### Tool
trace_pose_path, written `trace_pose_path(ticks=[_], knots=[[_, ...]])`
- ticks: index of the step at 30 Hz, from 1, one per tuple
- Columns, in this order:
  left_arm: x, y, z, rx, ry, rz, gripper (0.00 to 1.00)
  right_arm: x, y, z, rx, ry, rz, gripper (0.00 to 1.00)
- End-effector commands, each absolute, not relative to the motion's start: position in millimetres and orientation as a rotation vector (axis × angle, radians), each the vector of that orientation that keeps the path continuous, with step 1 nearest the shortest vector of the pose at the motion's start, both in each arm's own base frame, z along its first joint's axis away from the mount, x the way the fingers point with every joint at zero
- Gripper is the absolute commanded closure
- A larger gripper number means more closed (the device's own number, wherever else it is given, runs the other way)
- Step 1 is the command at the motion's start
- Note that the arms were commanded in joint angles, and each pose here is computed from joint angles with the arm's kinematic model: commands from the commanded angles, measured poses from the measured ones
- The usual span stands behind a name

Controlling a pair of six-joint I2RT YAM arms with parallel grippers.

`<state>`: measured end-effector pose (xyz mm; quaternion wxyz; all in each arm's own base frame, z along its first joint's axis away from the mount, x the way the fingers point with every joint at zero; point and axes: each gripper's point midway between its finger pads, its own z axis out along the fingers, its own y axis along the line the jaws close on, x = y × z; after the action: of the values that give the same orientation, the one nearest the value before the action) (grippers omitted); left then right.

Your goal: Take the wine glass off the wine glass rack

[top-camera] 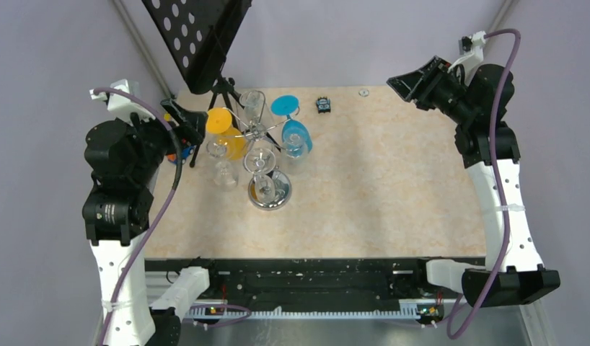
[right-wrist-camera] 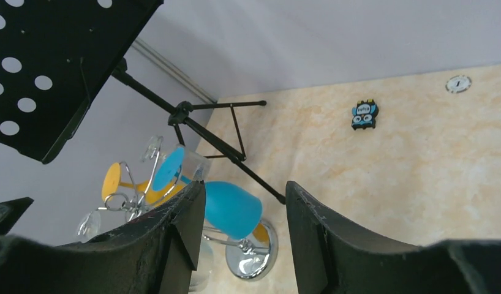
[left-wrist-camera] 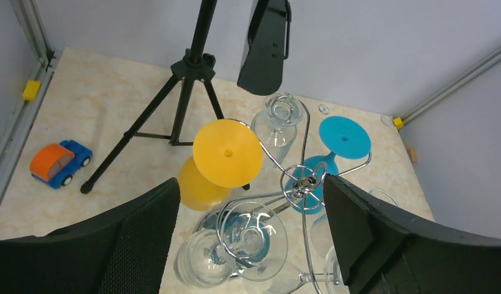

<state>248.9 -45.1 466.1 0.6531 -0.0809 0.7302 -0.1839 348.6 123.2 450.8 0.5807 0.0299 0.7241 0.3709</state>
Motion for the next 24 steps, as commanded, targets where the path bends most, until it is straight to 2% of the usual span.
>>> trace_pose_path(ticks=[1, 9, 18, 24], knots=[[247.9, -36.2, 467.6, -0.293, 1.632, -0.422, 0.09, 332.9, 132.1, 469.9, 0.058, 1.608, 0.952, 0.48], [237.9, -32.4, 445.2, -0.429, 1.648, -0.463, 0.01, 322.7, 139.3, 442.1, 0.103, 1.639, 1.024, 0.47], [240.5, -33.5, 388.6, -0.726, 1.835, -0.527, 0.01, 324.5, 148.8, 417.6, 0.170, 1.696, 1.088, 0.48], [251.2, -37.3, 369.4, -0.787, 1.965, -0.517, 0.03, 326.7, 152.6, 401.9, 0.212, 1.710, 1.110, 0.50]])
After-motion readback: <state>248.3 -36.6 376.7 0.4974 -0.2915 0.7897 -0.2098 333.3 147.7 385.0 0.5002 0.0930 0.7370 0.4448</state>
